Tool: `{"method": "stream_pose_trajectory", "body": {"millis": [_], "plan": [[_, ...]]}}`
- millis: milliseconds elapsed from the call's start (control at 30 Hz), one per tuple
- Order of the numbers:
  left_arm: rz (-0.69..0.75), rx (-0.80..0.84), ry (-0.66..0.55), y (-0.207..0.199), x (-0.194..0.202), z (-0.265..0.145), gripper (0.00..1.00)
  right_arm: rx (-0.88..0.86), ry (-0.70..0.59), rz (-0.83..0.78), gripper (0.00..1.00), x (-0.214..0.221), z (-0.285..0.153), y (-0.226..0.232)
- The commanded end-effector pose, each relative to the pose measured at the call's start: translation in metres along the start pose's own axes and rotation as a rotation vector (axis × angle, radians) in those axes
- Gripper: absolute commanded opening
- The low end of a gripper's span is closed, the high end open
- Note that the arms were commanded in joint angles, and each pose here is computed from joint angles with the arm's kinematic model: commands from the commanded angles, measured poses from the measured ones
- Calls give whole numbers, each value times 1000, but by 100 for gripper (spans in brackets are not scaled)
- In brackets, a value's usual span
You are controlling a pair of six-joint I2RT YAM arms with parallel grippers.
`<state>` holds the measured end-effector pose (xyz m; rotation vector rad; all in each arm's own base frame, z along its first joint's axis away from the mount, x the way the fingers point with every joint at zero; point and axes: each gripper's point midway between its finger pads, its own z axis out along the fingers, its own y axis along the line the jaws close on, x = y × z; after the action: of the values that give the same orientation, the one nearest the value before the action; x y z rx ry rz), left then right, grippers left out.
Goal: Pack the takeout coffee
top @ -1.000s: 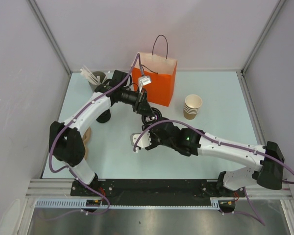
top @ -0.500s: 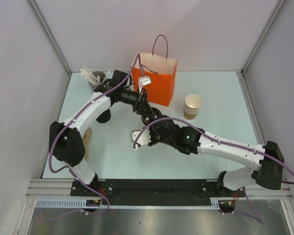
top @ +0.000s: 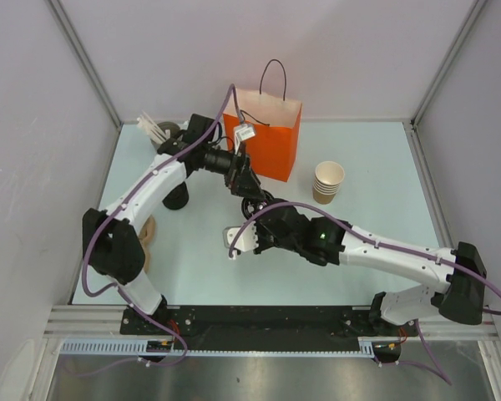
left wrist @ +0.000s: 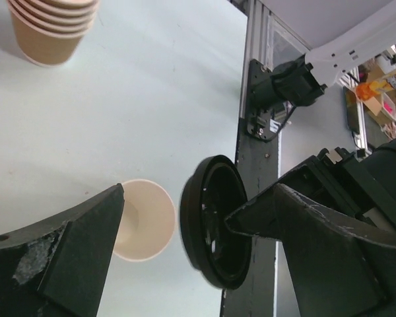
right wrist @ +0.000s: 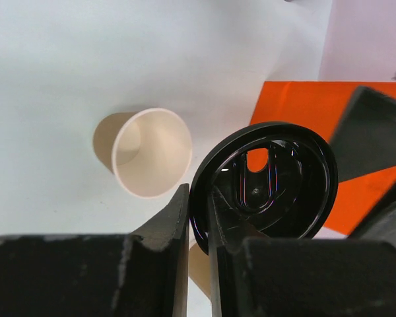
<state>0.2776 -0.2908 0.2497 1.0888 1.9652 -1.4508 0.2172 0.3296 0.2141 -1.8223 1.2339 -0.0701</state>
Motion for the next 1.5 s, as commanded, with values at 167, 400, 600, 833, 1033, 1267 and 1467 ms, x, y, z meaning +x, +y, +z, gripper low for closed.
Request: {"method": "stream_pose_trajectory", "body": {"millis": [167, 400, 600, 833, 1033, 1267, 1467], "plan": [[246, -104, -146, -35, -62, -77, 100, -135, -274, 234, 9, -45, -58, -11], [527, -131, -82, -43, -38, -86, 99, -336, -527, 422, 7, -67, -110, -20], [667, 17, -109, -54, -4, -72, 99, -489, -784, 573, 7, -73, -170, -51], [801, 274, -262, -95, 12, -59, 99, -648, -954, 703, 8, -66, -212, -72], [848, 345, -301, -108, 15, -51, 99, -752, -985, 715, 9, -67, -220, -63], [831, 409, -422, -126, -1, -49, 99, -815, -993, 729, 9, -63, -212, -54], [752, 513, -376, -133, 3, -23, 99, -847, -997, 727, 9, -65, -208, -49]]}}
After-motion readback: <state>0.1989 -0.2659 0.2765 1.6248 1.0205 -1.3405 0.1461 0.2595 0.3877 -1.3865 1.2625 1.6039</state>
